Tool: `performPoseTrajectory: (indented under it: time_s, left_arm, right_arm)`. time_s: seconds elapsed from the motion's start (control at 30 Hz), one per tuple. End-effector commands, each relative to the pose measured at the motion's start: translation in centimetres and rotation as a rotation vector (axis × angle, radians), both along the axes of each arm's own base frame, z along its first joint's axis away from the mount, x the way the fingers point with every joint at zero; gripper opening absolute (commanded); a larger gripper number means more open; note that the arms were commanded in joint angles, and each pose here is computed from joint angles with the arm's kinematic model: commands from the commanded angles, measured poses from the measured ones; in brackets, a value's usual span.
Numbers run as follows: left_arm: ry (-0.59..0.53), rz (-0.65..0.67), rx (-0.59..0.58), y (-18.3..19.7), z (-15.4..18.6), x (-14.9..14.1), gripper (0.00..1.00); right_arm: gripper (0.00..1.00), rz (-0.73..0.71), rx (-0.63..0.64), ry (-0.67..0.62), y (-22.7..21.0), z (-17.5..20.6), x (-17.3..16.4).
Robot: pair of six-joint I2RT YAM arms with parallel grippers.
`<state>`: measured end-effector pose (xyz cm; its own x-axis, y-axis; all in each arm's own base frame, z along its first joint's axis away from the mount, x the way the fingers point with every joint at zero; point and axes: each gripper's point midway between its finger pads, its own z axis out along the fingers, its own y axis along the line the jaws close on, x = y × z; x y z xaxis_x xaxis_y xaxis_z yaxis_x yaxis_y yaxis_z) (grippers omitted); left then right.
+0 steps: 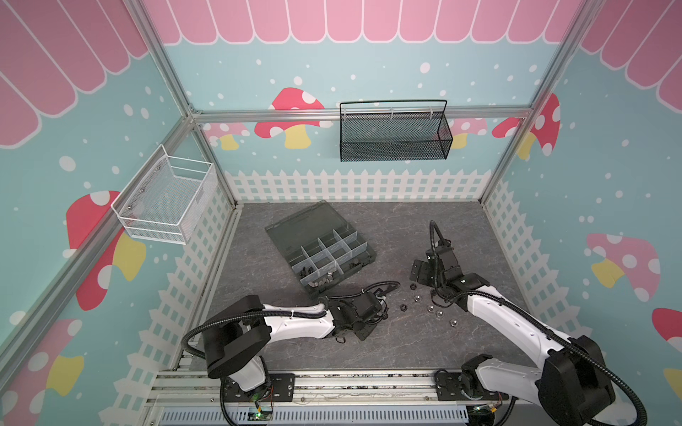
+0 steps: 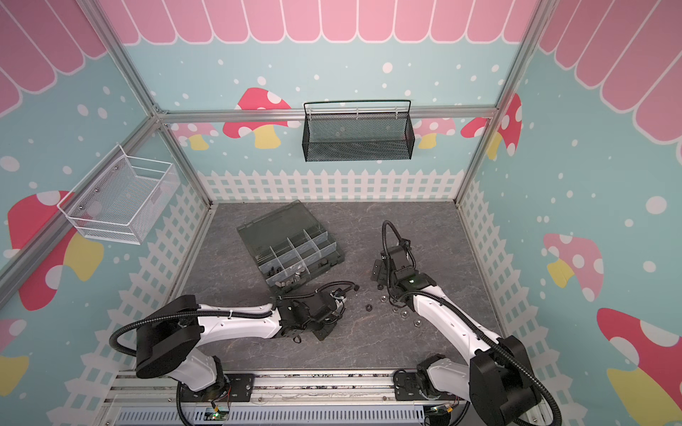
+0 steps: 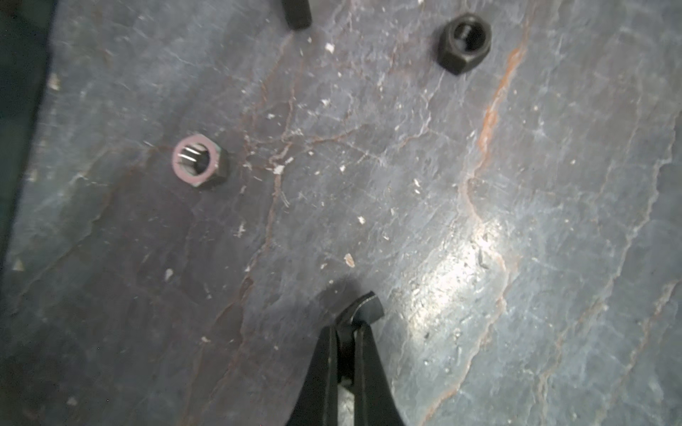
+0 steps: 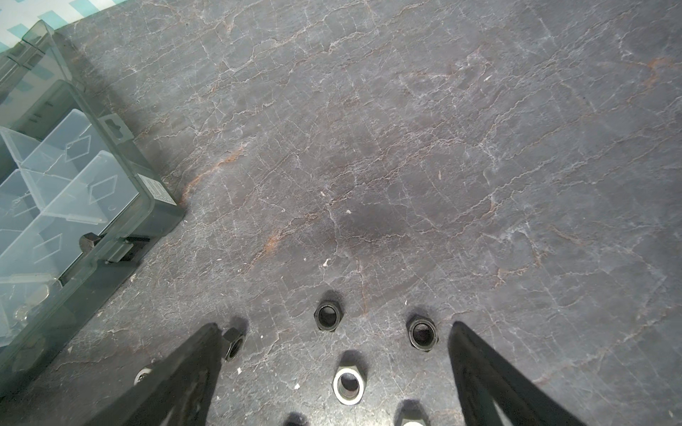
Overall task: Sort the screws and nuts into containers
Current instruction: Pick up the nut from the bottom-center of the table, then place the nut into the container.
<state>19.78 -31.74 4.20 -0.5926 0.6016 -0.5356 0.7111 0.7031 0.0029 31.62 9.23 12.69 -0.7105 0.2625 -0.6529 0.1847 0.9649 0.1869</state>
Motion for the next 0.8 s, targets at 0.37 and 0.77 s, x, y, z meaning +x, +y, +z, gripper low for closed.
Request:
performPoseTrajectory:
  time_s: [0.37,0.77]
  left_arm:
    - [-0.198,0.53,-0.19,9.1,9.1,8.1,0.0]
    - [-0.217,0.897,-0.243,20.3,10.9,13.8,0.0]
  right_arm:
    - [0.97,-0.008,0.01,0.006,-0.1,-0.4,-0.1]
    - [0.97,-0.002,0.026,-0.009,0.1,0.2,0.0]
